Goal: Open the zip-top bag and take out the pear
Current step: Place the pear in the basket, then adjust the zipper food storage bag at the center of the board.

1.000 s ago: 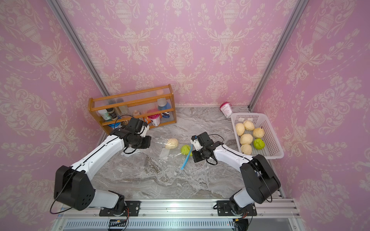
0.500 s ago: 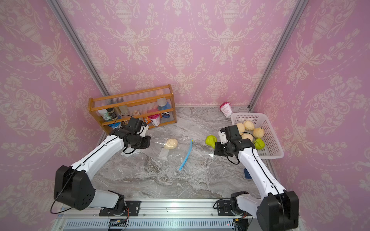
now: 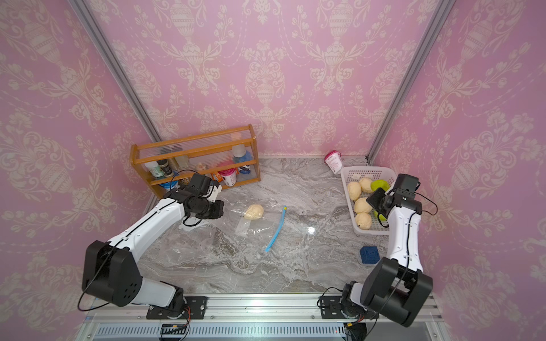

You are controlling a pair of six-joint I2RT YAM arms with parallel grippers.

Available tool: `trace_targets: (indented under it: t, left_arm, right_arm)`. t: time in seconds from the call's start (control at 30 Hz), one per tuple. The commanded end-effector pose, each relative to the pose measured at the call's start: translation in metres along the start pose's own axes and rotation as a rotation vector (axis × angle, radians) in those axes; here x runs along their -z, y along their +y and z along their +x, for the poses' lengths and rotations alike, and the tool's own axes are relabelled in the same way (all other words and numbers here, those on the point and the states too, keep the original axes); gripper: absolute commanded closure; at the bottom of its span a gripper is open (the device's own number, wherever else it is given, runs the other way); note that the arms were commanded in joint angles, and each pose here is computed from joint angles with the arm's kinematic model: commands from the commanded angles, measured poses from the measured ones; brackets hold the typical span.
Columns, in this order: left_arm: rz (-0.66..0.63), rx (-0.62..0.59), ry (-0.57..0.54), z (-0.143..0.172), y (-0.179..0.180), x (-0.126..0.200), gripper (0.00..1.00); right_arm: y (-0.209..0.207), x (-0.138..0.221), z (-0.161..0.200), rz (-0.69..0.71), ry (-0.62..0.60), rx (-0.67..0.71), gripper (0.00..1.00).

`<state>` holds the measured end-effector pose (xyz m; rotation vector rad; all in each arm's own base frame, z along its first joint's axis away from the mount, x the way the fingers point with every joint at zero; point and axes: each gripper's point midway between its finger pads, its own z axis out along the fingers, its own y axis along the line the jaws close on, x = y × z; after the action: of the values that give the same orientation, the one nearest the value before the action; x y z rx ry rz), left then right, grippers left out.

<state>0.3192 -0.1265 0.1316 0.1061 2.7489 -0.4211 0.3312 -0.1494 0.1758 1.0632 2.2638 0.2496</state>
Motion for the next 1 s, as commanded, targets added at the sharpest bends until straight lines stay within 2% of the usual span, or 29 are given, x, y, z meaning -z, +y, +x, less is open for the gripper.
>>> trace_targets:
  t: [0.0,0.07,0.13,0.17,0.2,0.27,0.37,0.47,0.63,0.8,0.97]
  left_arm:
    - [0.042,-0.036,-0.008,-0.010,-0.008,0.000,1.00]
    - [0.045,-0.037,-0.005,-0.011,-0.008,0.000,1.00]
    - [0.048,-0.035,-0.003,-0.011,-0.009,0.000,1.00]
    - [0.048,-0.034,-0.004,-0.012,-0.009,0.000,1.00]
    - [0.048,-0.033,-0.003,-0.012,-0.009,0.000,1.00]
    - [0.046,-0.030,-0.003,-0.011,-0.009,0.001,1.00]
    - [0.041,-0.029,-0.007,-0.012,-0.008,0.001,1.00]
    - [0.034,-0.020,-0.006,-0.010,-0.006,0.000,1.00]
    - [0.035,-0.010,-0.001,-0.007,-0.006,-0.001,1.00]
    - [0.044,-0.011,-0.017,-0.010,-0.008,0.005,1.00]
    - [0.129,-0.019,-0.095,-0.025,-0.029,0.028,1.00]
  right_arm:
    - [-0.002,-0.014,-0.014,-0.010,-0.006,-0.043,1.00]
    - [-0.004,-0.021,-0.012,-0.015,0.004,-0.046,1.00]
    - [-0.003,-0.022,-0.011,-0.025,-0.003,-0.043,0.72]
    - [0.000,-0.020,-0.012,-0.037,-0.012,-0.035,0.63]
    - [0.003,-0.015,-0.012,-0.045,-0.026,-0.021,0.56]
    - [0.011,-0.002,-0.011,-0.058,-0.052,0.011,0.51]
    - [0.037,0.018,0.007,-0.144,-0.036,0.039,0.49]
    - [0.073,0.026,0.049,-0.253,0.046,0.096,0.48]
    - [0.123,0.024,0.141,-0.400,0.231,0.183,0.62]
    - [0.141,0.009,0.217,-0.488,0.404,0.146,0.70]
    - [0.143,-0.008,0.275,-0.468,0.539,0.182,0.73]
